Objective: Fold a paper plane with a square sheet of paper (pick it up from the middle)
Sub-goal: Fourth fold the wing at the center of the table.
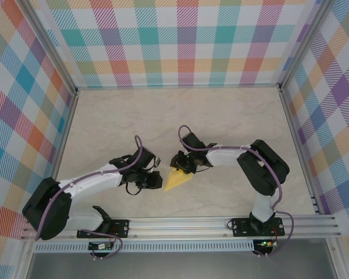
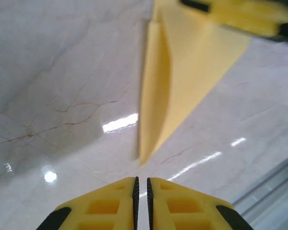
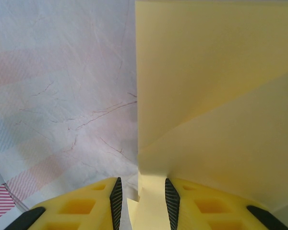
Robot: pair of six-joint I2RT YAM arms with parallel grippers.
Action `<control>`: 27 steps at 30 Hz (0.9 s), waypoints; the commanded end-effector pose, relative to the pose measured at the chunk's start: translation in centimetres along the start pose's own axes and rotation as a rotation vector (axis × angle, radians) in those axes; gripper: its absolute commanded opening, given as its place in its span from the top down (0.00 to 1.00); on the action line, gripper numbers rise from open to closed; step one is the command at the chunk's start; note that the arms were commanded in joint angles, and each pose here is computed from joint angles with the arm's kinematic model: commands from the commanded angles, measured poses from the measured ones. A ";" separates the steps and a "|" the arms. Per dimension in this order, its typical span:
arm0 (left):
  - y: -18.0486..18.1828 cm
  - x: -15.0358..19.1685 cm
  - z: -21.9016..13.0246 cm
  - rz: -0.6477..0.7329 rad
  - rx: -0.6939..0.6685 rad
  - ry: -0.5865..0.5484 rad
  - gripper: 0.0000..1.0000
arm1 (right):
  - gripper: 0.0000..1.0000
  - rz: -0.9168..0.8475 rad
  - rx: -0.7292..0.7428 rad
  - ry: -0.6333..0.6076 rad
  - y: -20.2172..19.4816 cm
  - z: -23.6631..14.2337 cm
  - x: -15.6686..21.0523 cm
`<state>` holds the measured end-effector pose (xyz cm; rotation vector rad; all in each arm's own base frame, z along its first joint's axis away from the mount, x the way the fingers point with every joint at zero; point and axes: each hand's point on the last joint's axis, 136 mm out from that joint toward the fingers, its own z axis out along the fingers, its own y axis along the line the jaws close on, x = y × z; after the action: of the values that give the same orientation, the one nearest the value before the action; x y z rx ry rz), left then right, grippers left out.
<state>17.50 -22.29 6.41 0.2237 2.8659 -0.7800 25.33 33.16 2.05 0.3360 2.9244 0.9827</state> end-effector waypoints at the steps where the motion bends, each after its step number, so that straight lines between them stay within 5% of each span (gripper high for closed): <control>1: -1.9 -1.4 -0.7 -0.035 0.086 -0.076 0.85 | 0.67 0.055 0.139 0.046 -4.2 1.5 1.3; 8: -5.2 -3.7 1.3 -0.126 0.286 -0.110 0.85 | 0.66 0.059 0.147 0.047 -4.4 1.6 1.3; 27: -3.5 -2.2 5.3 -0.176 0.250 -0.022 0.84 | 0.66 0.068 0.155 0.054 -4.7 1.8 1.4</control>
<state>20.49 -28.13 4.99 -0.0343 2.7537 -1.1792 25.30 33.17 1.92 0.3401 2.9310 0.9802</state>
